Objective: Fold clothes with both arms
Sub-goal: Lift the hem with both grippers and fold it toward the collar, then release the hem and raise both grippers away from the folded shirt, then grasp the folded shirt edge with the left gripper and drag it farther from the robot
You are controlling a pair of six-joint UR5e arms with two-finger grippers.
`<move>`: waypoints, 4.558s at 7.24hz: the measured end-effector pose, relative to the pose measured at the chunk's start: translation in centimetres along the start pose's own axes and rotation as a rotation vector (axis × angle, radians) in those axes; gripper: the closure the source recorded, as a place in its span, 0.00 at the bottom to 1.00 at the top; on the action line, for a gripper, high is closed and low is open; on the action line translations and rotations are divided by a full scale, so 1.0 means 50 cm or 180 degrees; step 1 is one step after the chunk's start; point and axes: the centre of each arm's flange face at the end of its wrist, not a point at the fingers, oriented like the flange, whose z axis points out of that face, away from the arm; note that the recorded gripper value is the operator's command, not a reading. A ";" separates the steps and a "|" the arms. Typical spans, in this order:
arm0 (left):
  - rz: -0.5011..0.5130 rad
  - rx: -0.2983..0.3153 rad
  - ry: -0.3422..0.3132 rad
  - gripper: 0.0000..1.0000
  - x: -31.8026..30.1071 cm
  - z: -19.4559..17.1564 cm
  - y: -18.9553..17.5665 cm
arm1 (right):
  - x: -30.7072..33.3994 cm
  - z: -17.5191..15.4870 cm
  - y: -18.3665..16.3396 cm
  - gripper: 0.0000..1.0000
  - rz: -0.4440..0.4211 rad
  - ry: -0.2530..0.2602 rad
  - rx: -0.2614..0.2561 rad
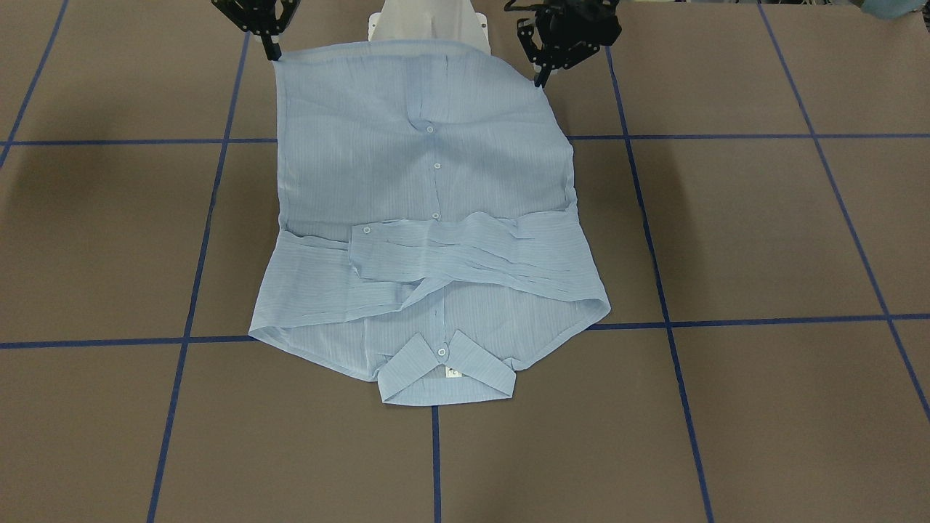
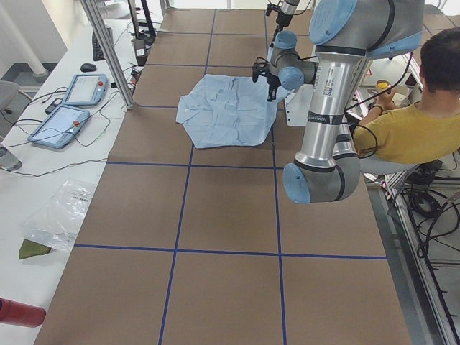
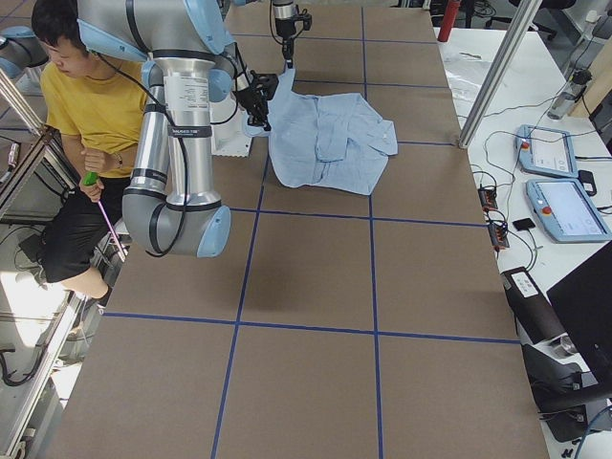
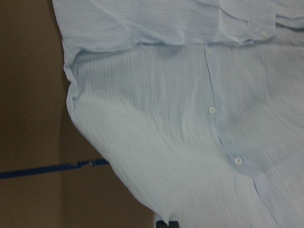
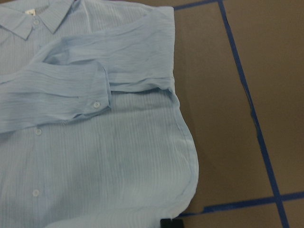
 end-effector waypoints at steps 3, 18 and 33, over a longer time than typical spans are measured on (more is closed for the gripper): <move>-0.0101 0.0631 -0.0075 1.00 -0.017 -0.034 -0.182 | -0.077 0.068 -0.211 1.00 0.0160 0.0136 0.0480; 0.0168 0.1276 -0.0297 0.00 -0.201 0.340 -0.407 | -0.039 0.546 -0.445 0.00 0.0211 0.0433 0.0897; 0.0435 0.0540 0.0133 1.00 -0.201 0.370 -0.029 | -0.024 0.446 -0.495 0.00 0.0098 0.0057 0.0548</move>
